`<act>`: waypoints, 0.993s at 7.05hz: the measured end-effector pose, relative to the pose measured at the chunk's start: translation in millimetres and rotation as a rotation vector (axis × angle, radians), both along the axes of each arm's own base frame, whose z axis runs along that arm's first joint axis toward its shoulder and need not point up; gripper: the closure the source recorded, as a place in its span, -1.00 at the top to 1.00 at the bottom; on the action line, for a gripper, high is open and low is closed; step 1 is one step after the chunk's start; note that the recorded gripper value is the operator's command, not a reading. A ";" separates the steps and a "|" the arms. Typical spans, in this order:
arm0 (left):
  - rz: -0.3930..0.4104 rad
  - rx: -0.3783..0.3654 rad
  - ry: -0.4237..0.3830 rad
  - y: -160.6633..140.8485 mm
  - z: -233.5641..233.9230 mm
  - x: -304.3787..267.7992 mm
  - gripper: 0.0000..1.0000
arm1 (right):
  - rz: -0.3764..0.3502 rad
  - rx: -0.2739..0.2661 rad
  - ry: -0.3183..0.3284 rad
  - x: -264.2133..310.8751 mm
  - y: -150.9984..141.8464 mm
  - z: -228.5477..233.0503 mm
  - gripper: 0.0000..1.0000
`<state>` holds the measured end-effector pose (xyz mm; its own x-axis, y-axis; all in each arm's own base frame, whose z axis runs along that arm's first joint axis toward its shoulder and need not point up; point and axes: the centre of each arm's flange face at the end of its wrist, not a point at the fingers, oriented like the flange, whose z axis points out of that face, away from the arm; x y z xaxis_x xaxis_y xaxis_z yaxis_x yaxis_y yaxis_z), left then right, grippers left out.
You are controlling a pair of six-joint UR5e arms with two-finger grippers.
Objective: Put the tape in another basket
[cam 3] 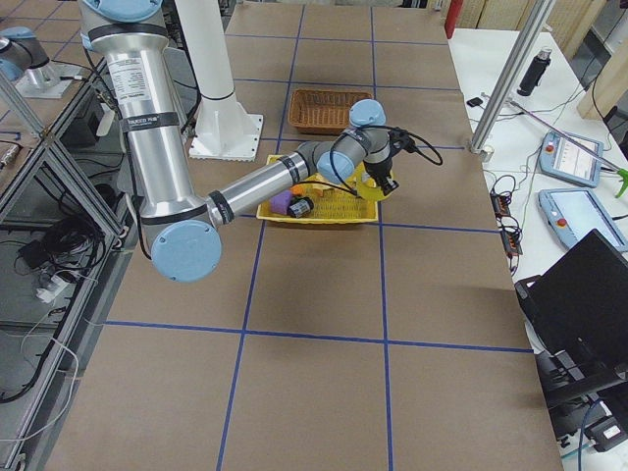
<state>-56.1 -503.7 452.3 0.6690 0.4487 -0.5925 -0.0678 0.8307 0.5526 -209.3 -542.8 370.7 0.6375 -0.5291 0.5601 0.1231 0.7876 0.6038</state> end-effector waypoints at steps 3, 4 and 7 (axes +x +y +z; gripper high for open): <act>0.042 0.071 0.112 -25.0 -61.6 25.2 0.99 | 0.090 -0.061 -0.108 -9.8 -15.2 -51.7 -1.00; 0.036 0.083 0.157 -27.2 -78.7 41.6 0.99 | 0.105 -0.085 -0.144 -21.5 -12.2 -64.8 -1.00; 0.112 0.085 0.310 -32.8 -144.4 125.0 0.99 | 0.096 -0.054 -0.266 -68.5 7.4 -99.1 -1.00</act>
